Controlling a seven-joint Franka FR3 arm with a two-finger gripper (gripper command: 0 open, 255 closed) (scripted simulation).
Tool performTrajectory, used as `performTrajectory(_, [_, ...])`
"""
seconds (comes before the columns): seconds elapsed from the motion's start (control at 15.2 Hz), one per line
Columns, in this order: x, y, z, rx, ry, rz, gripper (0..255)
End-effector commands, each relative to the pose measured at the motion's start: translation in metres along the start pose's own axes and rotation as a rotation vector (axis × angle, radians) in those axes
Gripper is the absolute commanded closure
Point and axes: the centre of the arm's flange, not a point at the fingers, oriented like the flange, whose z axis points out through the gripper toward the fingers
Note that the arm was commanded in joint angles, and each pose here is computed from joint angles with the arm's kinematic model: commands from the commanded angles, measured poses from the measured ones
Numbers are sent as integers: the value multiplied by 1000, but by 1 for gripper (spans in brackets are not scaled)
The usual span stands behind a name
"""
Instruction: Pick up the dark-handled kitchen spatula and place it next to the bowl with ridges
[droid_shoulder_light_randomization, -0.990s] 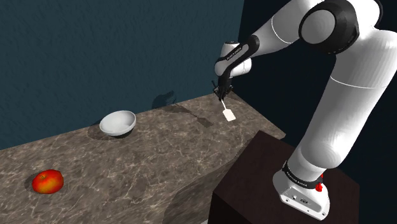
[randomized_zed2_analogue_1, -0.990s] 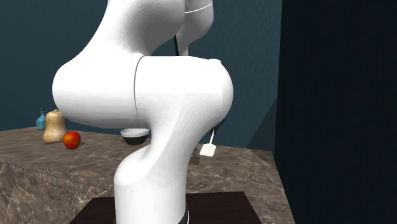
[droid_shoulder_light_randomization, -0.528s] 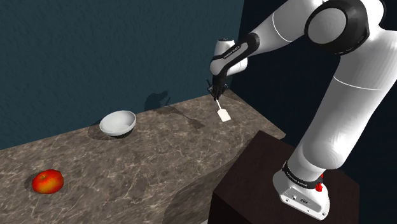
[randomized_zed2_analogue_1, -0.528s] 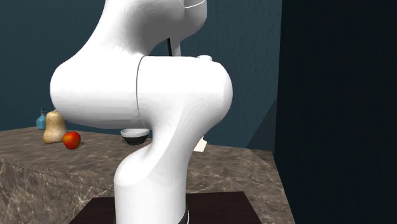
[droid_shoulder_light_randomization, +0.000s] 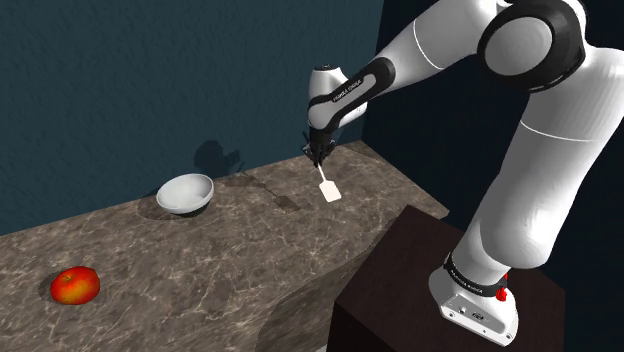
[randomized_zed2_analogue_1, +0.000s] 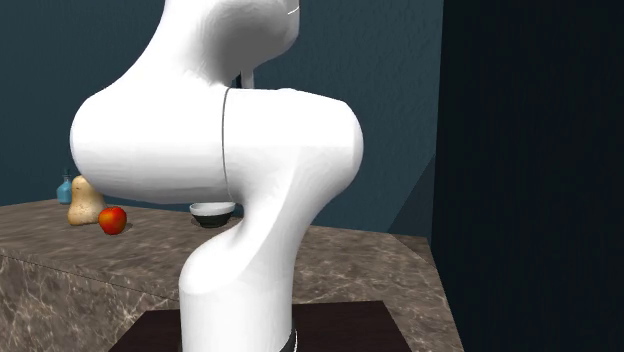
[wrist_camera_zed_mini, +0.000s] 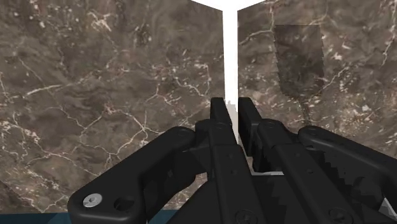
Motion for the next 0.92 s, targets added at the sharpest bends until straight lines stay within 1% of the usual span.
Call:
performTrajectory(0.0, [-3,-23,0,0,0,1,255])
performTrajectory(0.86, [-26,-193,-2,0,0,1,255])
